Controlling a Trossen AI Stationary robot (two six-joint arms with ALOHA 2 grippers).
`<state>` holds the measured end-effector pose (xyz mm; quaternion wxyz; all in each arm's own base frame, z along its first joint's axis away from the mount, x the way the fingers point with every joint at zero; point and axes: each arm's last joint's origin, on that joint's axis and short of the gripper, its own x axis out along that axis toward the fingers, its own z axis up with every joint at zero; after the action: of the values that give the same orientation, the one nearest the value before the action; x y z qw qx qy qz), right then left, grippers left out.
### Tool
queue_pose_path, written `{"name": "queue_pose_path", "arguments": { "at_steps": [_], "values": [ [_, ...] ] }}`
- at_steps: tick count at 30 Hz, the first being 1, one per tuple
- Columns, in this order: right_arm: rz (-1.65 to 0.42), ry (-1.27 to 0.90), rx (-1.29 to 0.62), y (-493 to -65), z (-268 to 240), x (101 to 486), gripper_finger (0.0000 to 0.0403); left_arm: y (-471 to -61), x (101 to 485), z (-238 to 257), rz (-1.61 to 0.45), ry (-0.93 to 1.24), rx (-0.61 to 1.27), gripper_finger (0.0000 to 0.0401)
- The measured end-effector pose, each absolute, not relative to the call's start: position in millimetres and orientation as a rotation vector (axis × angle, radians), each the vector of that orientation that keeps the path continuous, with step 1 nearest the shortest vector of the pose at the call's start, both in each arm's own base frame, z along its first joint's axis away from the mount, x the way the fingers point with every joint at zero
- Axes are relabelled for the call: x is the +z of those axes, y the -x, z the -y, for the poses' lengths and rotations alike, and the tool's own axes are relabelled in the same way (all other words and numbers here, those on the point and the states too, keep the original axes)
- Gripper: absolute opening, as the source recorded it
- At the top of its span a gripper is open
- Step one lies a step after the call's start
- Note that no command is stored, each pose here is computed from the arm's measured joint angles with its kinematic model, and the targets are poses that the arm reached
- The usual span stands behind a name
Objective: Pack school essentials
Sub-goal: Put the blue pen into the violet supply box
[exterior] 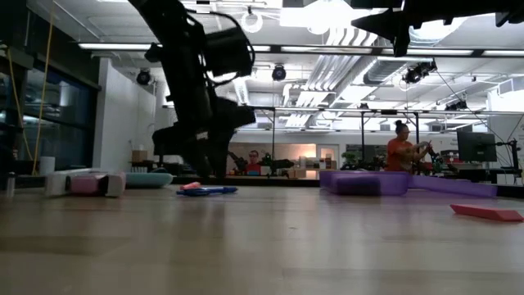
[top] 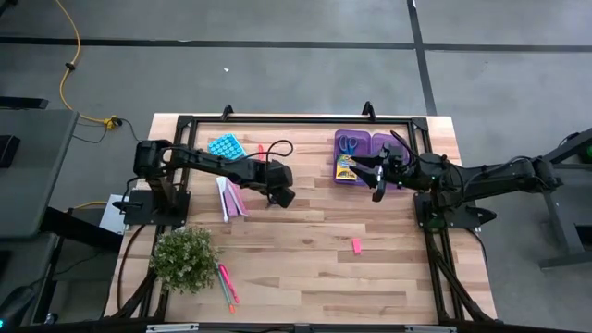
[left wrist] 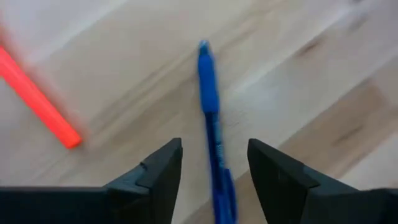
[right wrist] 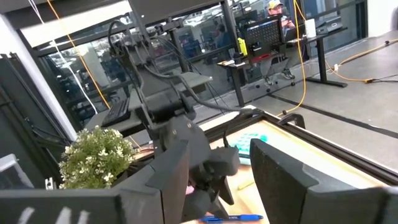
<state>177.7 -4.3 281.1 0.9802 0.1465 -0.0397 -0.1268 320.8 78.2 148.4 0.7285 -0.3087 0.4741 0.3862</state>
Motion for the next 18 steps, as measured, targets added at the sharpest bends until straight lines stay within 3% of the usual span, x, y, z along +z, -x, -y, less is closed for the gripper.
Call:
{"name": "queue_pose_path", "arguments": {
  "at_steps": [12, 18],
  "values": [
    [0.076, -0.294, -0.256, -177.7, 4.3, 280.7, 0.0163, -325.9, 126.9, -75.3, -1.100, 0.648, 0.869, 0.0157],
    [0.075, -0.292, -0.256, -177.8, 4.3, 280.6, 0.0163, -327.2, 126.6, -73.5, -1.096, 0.639, 0.857, 0.0092]
  ]
}}
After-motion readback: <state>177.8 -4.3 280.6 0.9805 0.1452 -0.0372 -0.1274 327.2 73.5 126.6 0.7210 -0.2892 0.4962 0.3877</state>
